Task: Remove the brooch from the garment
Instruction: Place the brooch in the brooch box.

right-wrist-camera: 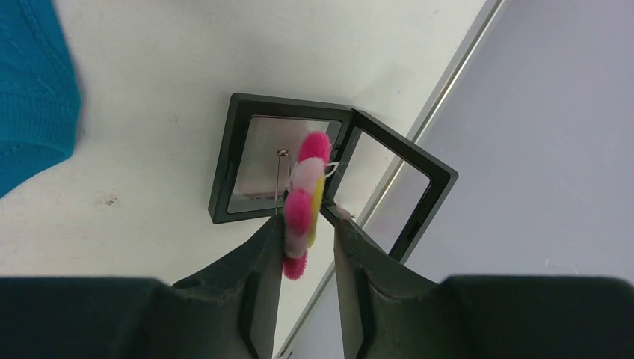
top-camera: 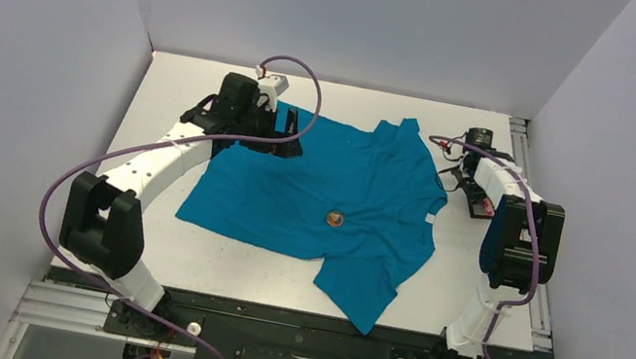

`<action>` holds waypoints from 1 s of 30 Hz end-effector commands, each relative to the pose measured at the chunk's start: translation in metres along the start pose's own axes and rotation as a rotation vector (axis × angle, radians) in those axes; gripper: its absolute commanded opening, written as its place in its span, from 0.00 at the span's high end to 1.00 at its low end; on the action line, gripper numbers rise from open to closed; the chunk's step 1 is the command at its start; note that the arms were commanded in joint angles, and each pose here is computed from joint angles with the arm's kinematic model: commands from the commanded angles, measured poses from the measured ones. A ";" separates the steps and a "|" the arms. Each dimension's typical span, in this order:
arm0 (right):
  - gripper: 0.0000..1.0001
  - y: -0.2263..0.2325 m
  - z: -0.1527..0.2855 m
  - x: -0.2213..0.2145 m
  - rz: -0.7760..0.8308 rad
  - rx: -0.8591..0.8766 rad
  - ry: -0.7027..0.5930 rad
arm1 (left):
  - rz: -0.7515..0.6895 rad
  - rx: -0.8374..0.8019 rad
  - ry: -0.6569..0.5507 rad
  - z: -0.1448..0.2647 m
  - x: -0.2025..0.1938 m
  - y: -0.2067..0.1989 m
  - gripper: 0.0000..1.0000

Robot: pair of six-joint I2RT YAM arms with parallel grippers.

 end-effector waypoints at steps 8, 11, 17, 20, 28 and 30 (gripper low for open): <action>0.58 -0.004 0.027 0.007 -0.025 0.033 -0.081 | -0.067 -0.092 -0.011 0.008 0.011 -0.019 0.04; 0.55 -0.003 0.033 0.009 -0.018 0.060 -0.104 | -0.094 -0.134 0.015 0.008 0.005 -0.023 0.04; 0.48 -0.002 0.045 0.015 -0.026 0.123 -0.167 | -0.159 -0.211 0.067 0.008 -0.006 -0.028 0.04; 0.47 -0.004 0.058 0.018 -0.041 0.150 -0.210 | -0.192 -0.239 0.080 0.009 -0.012 -0.028 0.04; 0.44 0.009 0.127 0.051 -0.183 0.363 -0.473 | -0.523 -0.418 0.112 0.008 -0.048 -0.041 0.02; 0.43 0.020 0.147 0.064 -0.220 0.437 -0.561 | -0.704 -0.425 0.152 0.000 -0.067 -0.042 0.05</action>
Point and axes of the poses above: each gripper's point midway between its finger pads, its own z axis back along the fingers, its own y axis along the line the jaws close on, x = y × z, the point moved 2 cm from there along z, back along the fingers, and after that the axes turned 15 degrees about z, right-handed, at the moved point
